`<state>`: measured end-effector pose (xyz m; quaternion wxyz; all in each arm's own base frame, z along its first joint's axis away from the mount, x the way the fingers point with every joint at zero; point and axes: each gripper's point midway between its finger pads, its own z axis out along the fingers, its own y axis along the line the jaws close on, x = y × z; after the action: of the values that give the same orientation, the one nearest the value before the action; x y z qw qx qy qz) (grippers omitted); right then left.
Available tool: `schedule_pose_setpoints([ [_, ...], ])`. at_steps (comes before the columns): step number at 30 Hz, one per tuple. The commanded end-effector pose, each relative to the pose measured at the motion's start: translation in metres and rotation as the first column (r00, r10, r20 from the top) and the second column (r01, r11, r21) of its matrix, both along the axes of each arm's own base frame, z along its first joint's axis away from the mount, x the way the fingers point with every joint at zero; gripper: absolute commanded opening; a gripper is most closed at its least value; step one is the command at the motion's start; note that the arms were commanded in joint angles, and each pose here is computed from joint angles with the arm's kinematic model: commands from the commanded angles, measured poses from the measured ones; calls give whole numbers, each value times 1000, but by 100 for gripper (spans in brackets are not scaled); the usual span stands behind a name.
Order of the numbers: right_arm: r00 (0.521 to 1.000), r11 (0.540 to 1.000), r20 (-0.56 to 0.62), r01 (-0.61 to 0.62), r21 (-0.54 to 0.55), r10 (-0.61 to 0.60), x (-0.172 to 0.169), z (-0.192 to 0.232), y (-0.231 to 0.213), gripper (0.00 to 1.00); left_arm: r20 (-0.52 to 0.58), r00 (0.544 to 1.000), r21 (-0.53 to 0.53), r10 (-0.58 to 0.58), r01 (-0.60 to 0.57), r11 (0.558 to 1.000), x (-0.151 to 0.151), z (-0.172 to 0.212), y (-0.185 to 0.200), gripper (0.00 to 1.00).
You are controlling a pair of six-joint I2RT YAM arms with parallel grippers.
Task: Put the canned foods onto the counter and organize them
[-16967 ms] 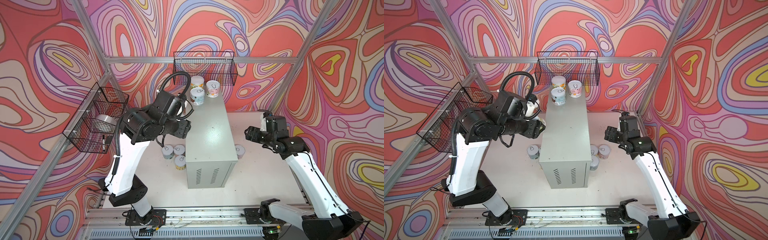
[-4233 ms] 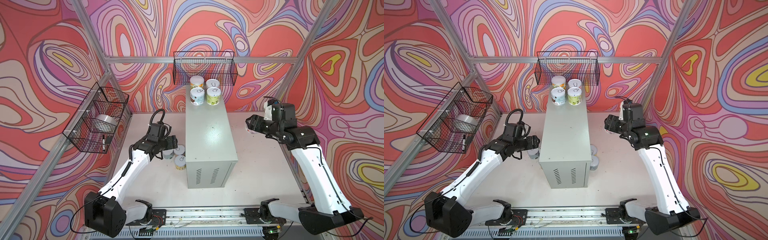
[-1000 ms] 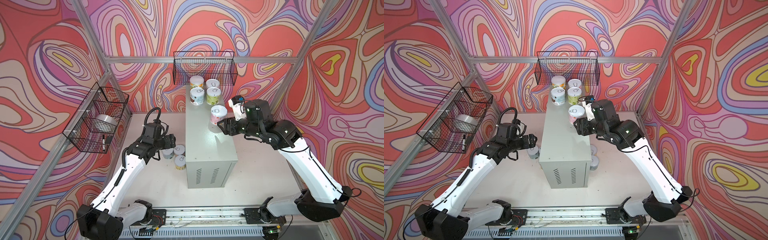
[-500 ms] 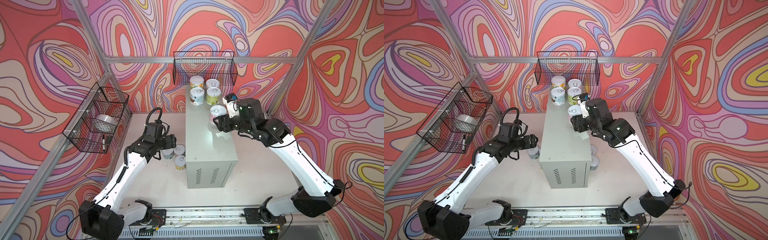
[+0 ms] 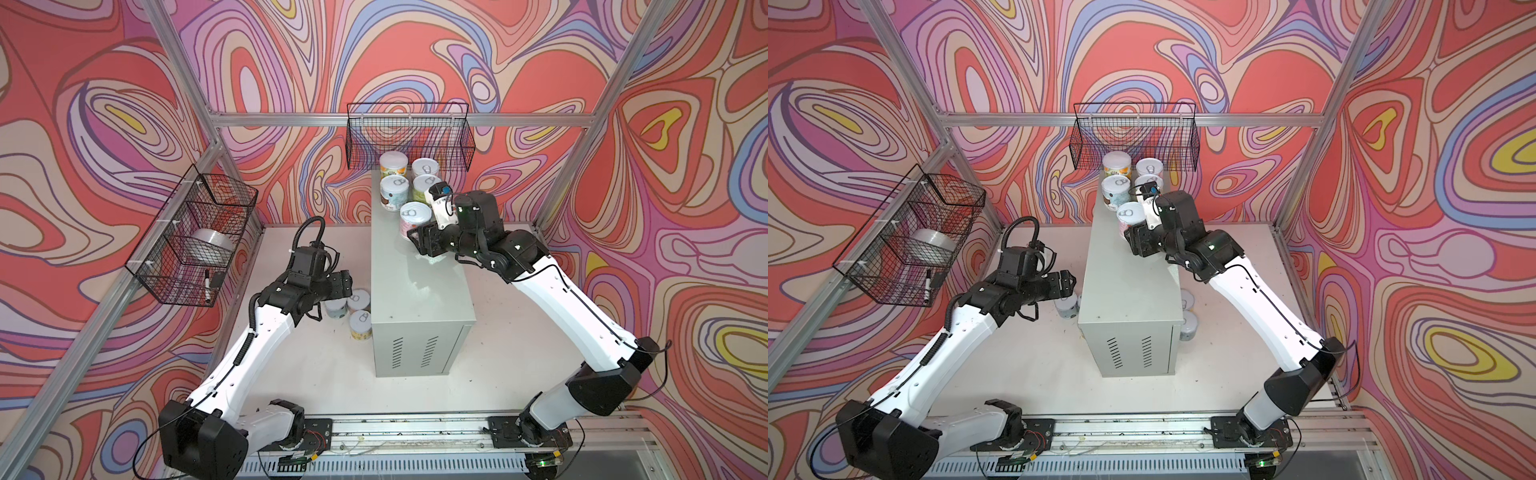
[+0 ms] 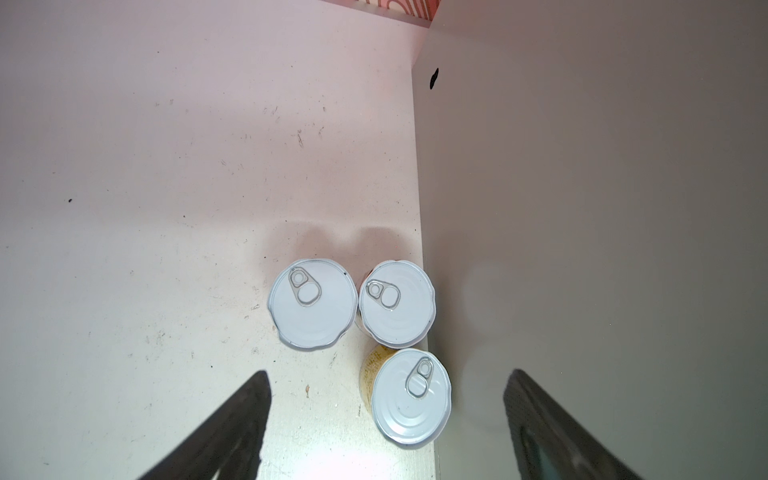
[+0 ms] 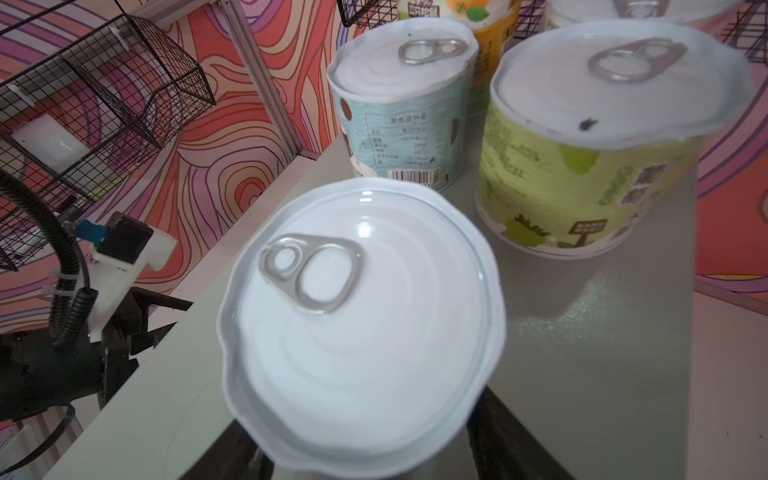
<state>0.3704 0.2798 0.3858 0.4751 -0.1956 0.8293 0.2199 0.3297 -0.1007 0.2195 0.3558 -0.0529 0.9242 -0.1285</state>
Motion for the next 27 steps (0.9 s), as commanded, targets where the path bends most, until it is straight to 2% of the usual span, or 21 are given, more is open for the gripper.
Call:
schedule_pose_setpoints([
  [1, 998, 998, 56, -13, 63, 9, 5, 21, 10, 71, -2, 1000, 16, 1, -1, 1000, -4, -3, 4, 88],
  [27, 999, 995, 46, -8, 95, 4, 35, 12, 33, 69, -10, 1000, 33, 3, -2, 999, -2, -13, 7, 88],
])
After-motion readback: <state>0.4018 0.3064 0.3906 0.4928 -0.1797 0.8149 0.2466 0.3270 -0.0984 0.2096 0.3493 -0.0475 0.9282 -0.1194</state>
